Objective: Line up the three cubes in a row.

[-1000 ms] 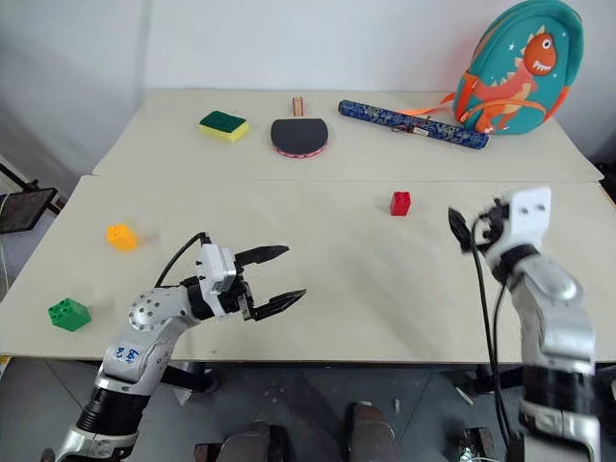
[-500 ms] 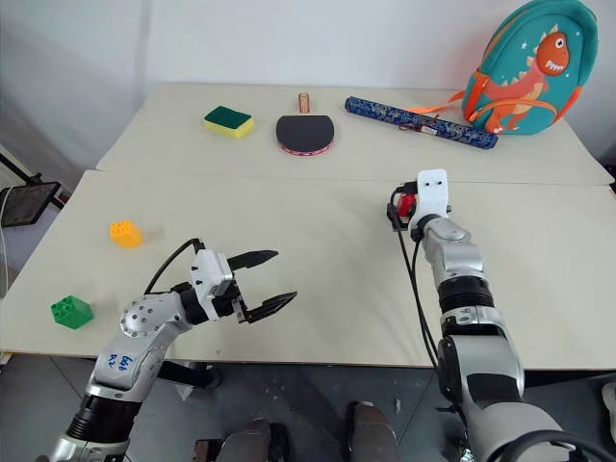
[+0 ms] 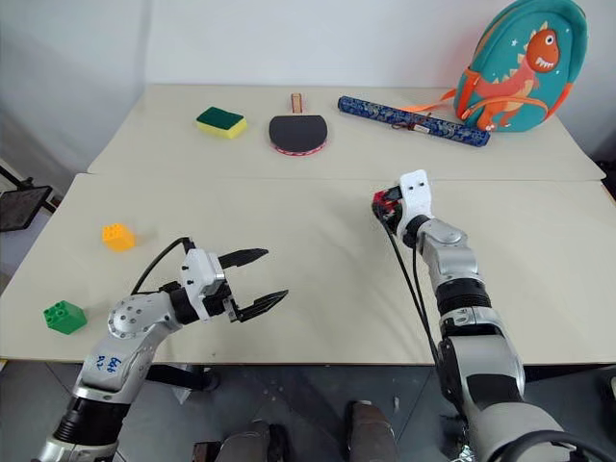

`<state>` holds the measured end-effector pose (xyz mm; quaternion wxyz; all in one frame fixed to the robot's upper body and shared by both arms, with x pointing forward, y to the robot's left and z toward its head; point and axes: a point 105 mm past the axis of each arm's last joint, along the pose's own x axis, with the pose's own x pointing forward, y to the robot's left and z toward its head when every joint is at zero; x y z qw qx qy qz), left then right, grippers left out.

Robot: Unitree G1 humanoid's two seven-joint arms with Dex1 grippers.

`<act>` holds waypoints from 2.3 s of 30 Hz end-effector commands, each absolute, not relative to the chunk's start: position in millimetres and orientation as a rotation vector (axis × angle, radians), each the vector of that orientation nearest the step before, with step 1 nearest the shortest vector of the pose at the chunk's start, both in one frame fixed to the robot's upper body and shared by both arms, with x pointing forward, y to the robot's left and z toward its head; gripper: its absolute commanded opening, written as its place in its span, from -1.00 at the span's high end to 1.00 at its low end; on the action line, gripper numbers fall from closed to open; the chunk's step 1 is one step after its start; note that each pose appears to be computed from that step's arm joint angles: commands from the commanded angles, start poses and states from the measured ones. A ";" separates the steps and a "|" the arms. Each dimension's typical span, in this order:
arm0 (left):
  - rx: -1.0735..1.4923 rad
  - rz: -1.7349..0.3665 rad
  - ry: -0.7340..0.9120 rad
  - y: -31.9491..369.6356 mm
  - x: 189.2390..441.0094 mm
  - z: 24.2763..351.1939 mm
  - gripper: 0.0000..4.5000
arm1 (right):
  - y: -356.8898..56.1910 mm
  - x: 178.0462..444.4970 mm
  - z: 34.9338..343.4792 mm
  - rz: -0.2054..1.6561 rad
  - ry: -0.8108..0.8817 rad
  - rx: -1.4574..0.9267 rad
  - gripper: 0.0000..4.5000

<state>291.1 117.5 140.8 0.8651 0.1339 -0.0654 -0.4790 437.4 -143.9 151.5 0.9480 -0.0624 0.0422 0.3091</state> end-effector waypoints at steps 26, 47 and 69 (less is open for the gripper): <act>0.237 -0.582 -0.234 204.6 259.8 154.0 -1.00 | -135.9 326.6 162.1 1.513 -0.119 -0.390 -0.99; -0.042 0.488 -0.093 321.9 131.4 80.5 -1.00 | -100.6 266.9 177.8 1.701 -0.364 -0.207 -0.99; -0.094 0.631 -0.030 349.0 213.4 96.1 -0.47 | -98.5 270.0 177.3 1.649 -0.336 -0.226 -1.00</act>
